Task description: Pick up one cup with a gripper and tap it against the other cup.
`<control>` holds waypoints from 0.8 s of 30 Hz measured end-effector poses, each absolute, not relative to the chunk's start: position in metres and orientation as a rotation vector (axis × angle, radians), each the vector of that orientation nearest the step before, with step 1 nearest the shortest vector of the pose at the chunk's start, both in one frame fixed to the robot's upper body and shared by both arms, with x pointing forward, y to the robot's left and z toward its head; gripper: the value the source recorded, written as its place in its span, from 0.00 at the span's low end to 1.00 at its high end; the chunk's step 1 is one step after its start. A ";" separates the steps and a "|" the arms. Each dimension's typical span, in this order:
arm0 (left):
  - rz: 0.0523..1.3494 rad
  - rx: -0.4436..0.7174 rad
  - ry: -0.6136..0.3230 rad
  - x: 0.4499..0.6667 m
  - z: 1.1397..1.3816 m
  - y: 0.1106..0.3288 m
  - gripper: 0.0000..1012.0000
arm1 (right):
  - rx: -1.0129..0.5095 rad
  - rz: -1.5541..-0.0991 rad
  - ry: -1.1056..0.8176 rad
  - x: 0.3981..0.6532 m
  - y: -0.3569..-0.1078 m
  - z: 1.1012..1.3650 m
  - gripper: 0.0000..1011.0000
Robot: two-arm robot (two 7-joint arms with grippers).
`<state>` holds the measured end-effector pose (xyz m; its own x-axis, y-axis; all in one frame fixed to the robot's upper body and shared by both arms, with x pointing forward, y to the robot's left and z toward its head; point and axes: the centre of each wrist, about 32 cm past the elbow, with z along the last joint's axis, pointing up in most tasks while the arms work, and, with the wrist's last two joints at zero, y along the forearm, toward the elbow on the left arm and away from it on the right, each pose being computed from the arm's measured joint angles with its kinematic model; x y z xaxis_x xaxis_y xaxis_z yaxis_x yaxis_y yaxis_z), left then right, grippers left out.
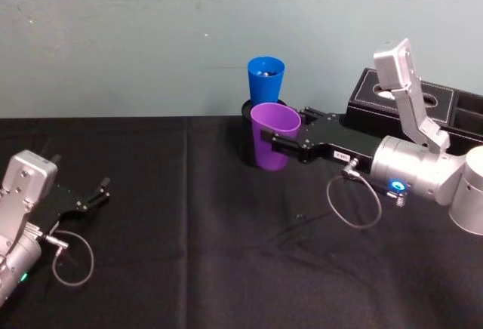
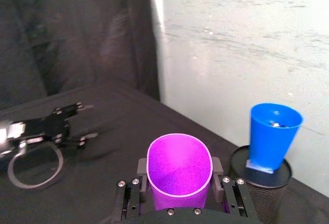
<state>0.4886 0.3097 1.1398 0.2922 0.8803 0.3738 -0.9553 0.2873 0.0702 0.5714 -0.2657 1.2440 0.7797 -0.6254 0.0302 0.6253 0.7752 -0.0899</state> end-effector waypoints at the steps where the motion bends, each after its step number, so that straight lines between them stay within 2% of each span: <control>1: 1.248 0.304 -0.285 0.489 1.140 0.310 0.99 | -0.094 -0.684 0.002 0.573 -0.265 1.243 0.70; 15: 1.248 0.304 -0.285 0.489 1.140 0.310 0.99 | -0.086 -0.777 0.029 0.603 -0.252 1.232 0.70; 24: 1.248 0.304 -0.285 0.489 1.140 0.310 0.99 | -0.088 -0.805 0.023 0.613 -0.248 1.234 0.70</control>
